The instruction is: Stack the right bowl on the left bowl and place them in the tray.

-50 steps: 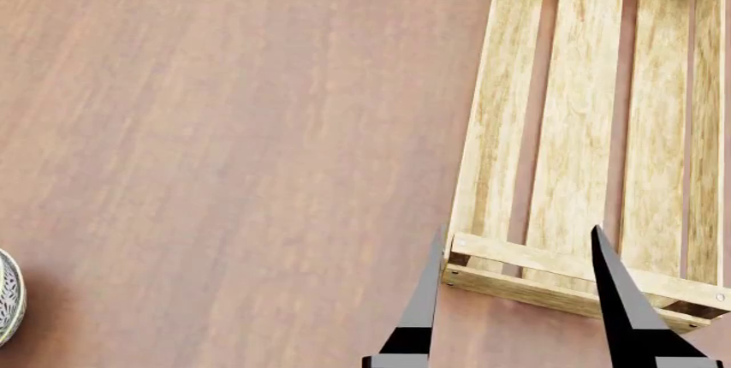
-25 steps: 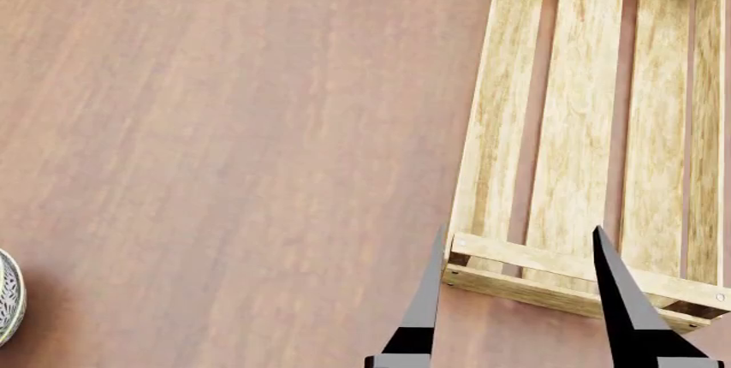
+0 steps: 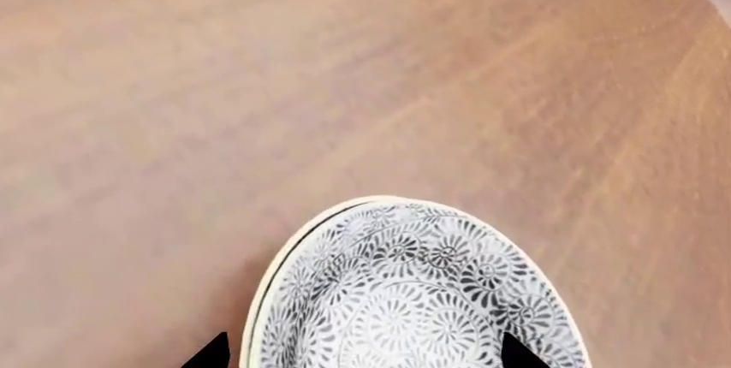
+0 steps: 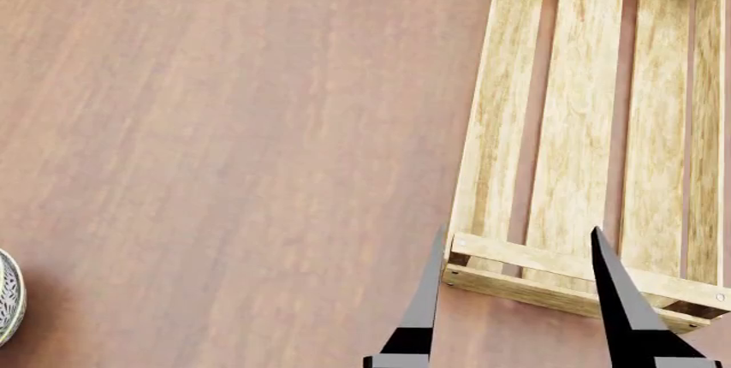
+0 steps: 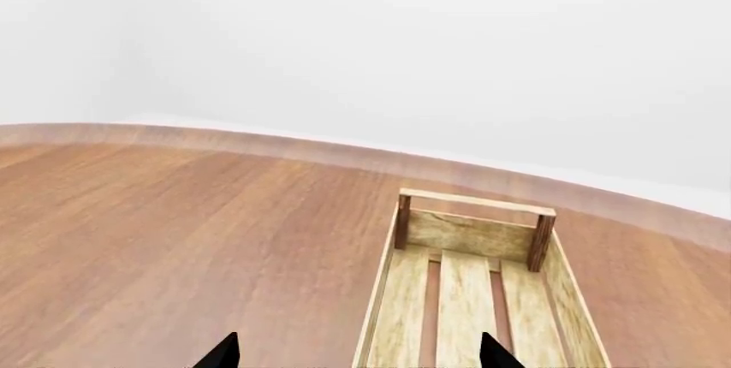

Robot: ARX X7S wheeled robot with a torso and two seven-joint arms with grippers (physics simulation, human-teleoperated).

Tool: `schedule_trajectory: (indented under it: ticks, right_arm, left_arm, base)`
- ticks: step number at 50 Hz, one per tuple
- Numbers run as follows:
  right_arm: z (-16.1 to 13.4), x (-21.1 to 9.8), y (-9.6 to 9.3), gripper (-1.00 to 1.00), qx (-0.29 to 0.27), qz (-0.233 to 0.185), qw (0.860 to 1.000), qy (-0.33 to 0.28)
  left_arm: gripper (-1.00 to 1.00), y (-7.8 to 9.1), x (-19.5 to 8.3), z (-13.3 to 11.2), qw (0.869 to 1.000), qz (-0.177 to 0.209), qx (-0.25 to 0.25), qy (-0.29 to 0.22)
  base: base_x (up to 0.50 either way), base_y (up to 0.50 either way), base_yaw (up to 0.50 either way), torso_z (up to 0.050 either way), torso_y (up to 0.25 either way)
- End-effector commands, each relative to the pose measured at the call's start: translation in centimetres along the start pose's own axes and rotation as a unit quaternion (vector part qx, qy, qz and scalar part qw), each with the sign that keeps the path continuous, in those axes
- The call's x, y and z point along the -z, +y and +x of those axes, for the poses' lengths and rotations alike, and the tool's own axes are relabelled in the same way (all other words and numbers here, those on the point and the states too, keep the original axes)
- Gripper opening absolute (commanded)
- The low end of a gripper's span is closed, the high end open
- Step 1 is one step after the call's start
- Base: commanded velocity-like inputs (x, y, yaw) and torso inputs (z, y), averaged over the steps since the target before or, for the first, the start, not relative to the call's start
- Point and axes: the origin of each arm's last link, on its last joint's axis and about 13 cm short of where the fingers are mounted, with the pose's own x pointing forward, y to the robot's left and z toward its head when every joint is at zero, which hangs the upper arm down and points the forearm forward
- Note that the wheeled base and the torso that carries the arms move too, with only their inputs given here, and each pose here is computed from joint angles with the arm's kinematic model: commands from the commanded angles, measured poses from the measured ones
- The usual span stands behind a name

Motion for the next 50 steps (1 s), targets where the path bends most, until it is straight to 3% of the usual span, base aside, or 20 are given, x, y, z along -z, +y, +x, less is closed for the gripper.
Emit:
schedule_trajectory:
  ticks: [1, 26, 27, 50]
  right_arm:
    - [-0.01, 0.16, 0.03, 1.00, 0.000, -0.001, 1.000, 0.002]
    - [-0.01, 0.27, 0.09, 1.00, 0.000, -0.002, 1.000, 0.005]
    - [-0.01, 0.30, 0.09, 1.00, 0.000, -0.002, 1.000, 0.005]
    - [0.02, 0.36, 0.05, 1.00, 0.000, -0.002, 1.000, 0.006]
  left_arm:
    - [1.00, 0.00, 0.11, 0.39, 1.000, -0.001, -0.001, 0.003]
    - [1.00, 0.46, 0.46, 1.13, 1.000, -0.005, -0.011, 0.007]
    - [-1.00, 0.41, 0.42, 1.11, 1.000, -0.004, -0.011, 0.007]
    - [-1.00, 0.14, 0.32, 1.11, 1.000, -0.003, -0.010, 0.006]
  base:
    - [0.00, 0.00, 0.00, 0.000, 0.000]
    - [0.00, 0.00, 0.00, 0.000, 0.000]
    - [0.00, 0.00, 0.00, 0.000, 0.000]
    - [0.00, 0.00, 0.00, 0.000, 0.000]
